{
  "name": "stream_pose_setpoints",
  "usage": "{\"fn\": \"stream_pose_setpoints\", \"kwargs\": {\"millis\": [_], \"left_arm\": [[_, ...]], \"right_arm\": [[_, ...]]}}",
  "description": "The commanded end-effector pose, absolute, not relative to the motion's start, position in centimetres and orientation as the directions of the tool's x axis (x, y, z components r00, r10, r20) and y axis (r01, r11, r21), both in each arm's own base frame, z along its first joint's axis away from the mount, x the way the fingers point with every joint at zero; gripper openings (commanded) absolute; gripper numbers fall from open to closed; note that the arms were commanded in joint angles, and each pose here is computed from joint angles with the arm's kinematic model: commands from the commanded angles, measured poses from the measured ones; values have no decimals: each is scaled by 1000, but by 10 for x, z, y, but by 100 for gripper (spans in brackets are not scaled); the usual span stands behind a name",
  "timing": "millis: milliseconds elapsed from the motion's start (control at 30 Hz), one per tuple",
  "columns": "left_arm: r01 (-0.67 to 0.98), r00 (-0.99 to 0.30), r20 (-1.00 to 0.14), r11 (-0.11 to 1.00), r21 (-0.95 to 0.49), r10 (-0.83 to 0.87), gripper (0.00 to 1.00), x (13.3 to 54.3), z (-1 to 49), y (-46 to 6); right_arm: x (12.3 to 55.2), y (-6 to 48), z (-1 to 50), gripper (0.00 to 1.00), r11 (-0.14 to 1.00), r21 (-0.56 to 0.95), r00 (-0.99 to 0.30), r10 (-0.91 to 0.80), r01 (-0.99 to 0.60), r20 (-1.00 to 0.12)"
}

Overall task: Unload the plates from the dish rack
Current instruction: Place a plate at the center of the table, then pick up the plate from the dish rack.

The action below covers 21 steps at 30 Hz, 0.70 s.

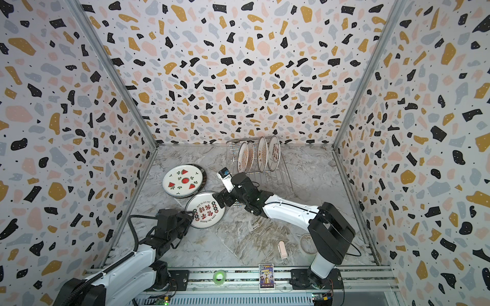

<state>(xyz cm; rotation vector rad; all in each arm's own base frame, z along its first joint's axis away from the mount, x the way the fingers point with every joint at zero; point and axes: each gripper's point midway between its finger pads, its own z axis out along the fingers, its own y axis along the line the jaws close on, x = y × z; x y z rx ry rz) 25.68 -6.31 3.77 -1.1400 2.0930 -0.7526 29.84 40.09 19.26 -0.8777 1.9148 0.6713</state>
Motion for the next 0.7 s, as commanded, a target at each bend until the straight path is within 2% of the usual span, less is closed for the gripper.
{"fn": "stream_pose_setpoints", "kwargs": {"millis": [0,100,133,267,433,567,667], "left_arm": [[-535,-406,-317,504,-678,-857,84,255,34,-51],[-552,-365,-384,529,-645,-848,99,257,42,-36],[-553,-356,-415,546,-629,-838,100,258,47,-31],[-562,-291,-530,591,-579,-796,100,262,78,-10],[-469,-204,-625,635,-613,-754,100,274,128,-3],[-265,-219,-659,694,-669,-719,100,292,173,-28],[-23,-209,-687,706,-708,-696,100,303,212,-59]], "right_arm": [[303,405,226,99,604,90,-301,-259,-792,-918],[303,404,238,99,605,90,-287,-238,-791,-928],[305,403,242,99,610,93,-286,-227,-787,-931],[319,388,264,99,652,122,-292,-159,-748,-943],[346,347,294,99,716,161,-271,-41,-680,-962],[375,310,307,99,766,194,-282,17,-613,-959],[403,278,310,99,832,199,-300,41,-519,-953]]}}
